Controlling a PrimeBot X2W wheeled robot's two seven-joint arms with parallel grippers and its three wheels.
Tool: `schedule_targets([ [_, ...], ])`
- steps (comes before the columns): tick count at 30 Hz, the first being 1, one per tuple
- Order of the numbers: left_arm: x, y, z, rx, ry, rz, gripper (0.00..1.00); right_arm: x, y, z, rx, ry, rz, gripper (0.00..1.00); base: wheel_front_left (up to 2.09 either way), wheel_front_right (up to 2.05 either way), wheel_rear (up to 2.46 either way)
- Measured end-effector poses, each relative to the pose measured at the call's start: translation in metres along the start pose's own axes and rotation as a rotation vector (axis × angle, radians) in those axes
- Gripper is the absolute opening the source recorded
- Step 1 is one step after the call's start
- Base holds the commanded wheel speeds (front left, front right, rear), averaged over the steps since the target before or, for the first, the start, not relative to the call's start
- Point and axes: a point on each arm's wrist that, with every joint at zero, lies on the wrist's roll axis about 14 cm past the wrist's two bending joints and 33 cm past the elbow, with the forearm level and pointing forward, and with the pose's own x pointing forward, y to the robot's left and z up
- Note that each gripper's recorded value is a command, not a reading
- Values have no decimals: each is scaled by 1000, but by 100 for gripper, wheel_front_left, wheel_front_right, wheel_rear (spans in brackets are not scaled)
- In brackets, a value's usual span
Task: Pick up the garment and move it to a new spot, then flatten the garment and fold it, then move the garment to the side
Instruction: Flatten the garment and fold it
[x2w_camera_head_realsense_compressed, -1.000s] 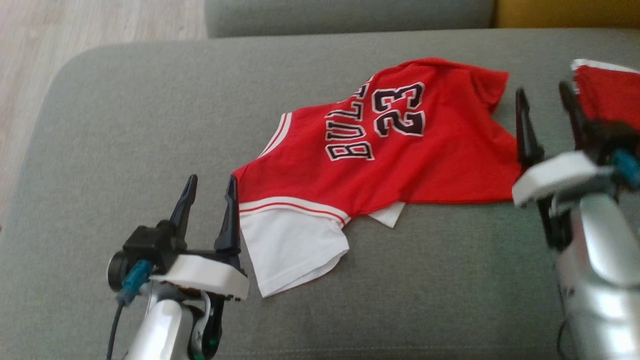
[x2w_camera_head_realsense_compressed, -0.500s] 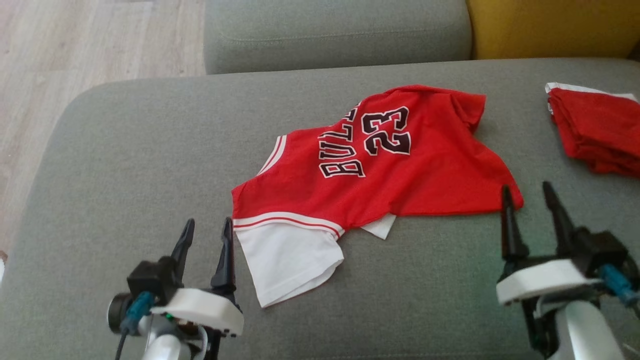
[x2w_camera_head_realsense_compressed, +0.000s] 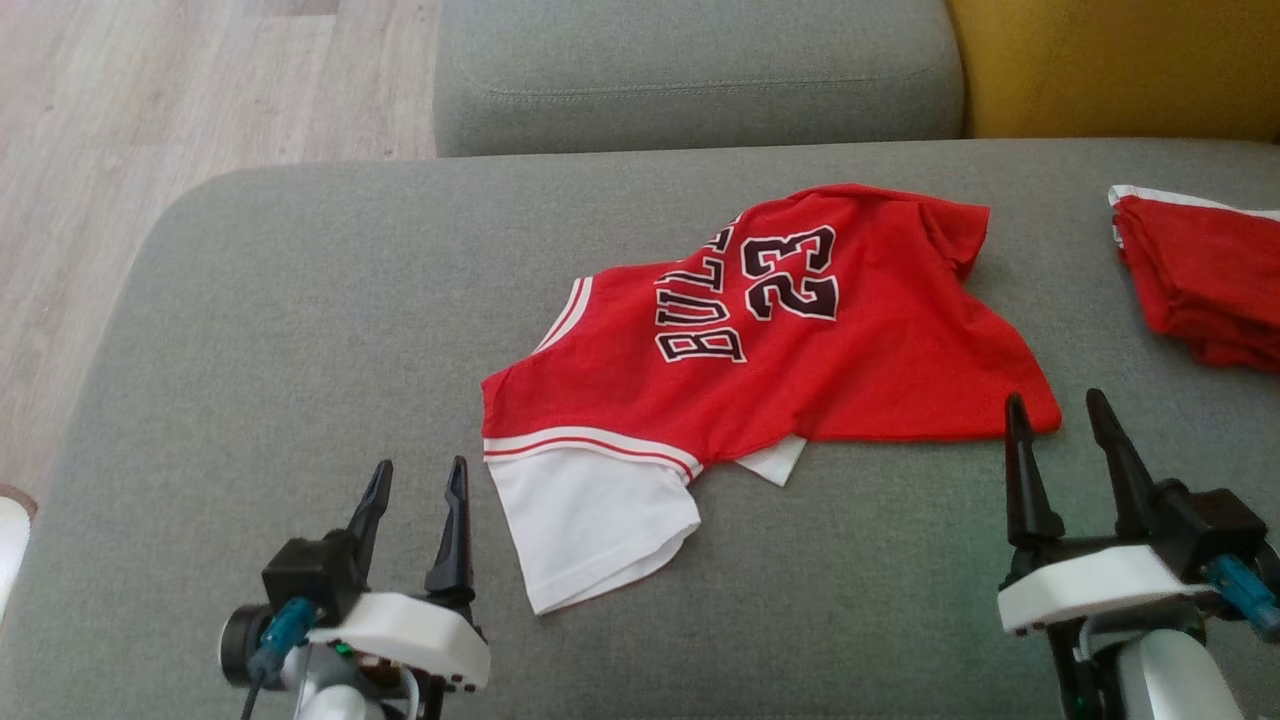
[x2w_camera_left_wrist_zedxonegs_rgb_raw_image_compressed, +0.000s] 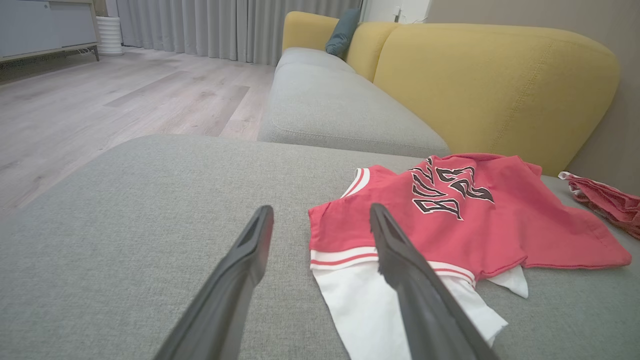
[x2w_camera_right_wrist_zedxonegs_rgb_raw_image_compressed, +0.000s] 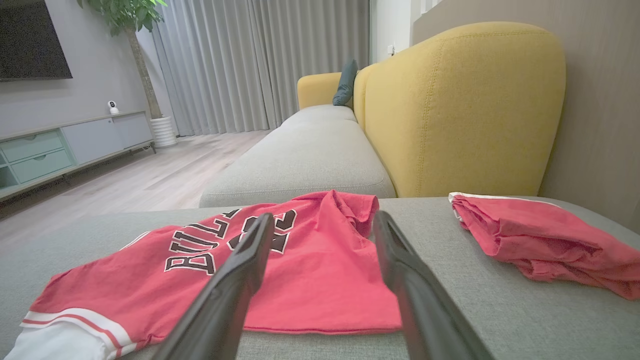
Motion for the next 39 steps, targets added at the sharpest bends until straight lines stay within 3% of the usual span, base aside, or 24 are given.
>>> schedule_targets([
  [15, -3, -6, -14, 2, 43, -22, 100, -1, 3, -9, 1, 36, 8, 100, 0, 0, 0],
  [28, -30, -38, -93, -126, 405, -107, 100, -1, -4, -21, 6, 73, -12, 100, 0, 0, 0],
  [39, -26, -48, -121, -163, 534, -117, 100, -8, -25, -33, 7, 110, -78, 100, 0, 0, 0],
])
